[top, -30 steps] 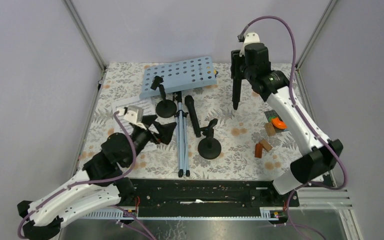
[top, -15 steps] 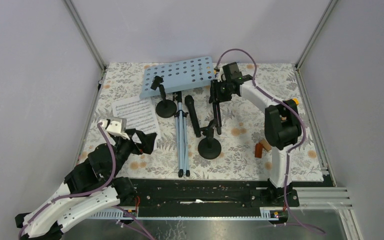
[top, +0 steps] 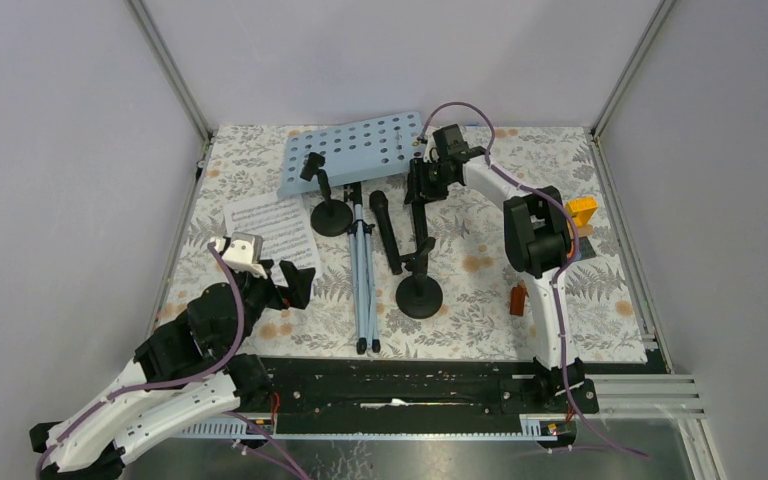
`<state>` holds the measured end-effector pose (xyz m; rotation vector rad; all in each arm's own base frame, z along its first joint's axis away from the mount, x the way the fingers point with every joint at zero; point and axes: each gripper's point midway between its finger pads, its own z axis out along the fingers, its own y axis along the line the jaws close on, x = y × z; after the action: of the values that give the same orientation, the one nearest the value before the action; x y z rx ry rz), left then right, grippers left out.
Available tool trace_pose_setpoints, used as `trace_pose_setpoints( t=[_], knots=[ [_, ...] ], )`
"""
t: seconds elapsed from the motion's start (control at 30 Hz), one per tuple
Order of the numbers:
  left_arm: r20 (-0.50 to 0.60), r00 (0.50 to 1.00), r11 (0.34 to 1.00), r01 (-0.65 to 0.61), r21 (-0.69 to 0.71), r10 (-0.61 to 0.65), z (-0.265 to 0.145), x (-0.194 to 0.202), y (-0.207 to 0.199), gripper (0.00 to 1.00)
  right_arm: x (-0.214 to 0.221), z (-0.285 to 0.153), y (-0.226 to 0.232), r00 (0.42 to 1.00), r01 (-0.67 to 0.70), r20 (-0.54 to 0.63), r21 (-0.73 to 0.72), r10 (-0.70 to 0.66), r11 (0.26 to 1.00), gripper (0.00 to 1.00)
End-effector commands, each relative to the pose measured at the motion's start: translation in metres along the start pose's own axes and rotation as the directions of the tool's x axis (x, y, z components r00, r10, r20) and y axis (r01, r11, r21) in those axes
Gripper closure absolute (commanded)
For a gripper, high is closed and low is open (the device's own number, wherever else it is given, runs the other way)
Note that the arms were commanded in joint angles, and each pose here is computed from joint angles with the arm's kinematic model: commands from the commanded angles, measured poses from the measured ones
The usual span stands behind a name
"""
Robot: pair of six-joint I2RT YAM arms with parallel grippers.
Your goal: Pack up the instrument practice props
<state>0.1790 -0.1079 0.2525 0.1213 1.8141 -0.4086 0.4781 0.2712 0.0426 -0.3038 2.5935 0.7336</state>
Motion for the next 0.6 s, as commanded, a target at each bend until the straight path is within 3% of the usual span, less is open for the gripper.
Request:
trace_pose_setpoints(
  t=[0.0,0.2,0.4,0.57],
  knots=[
    [0.017,1.0,1.0,0.013,-0.006,-0.013,0.001,-0.006,-0.001,0.01,-0.006,0.008,0.012,1.0,-0.002,0.029,-0.063,0.004,0.998,0.6],
    [0.003,1.0,1.0,0.004,-0.004,-0.004,0.003,-0.003,-0.002,0.01,0.013,0.027,0.024,0.997,0.046,0.057,-0.061,-0.042,0.997,0.34],
    [-0.01,1.0,1.0,-0.004,-0.003,0.004,0.005,0.0,-0.004,0.01,0.023,0.03,0.032,0.996,0.042,0.08,-0.069,-0.036,0.997,0.22],
    [-0.018,1.0,1.0,-0.008,-0.002,0.008,0.006,0.001,-0.005,0.01,0.016,0.011,0.034,0.99,0.047,0.135,-0.04,-0.041,0.998,0.2]
  ],
)
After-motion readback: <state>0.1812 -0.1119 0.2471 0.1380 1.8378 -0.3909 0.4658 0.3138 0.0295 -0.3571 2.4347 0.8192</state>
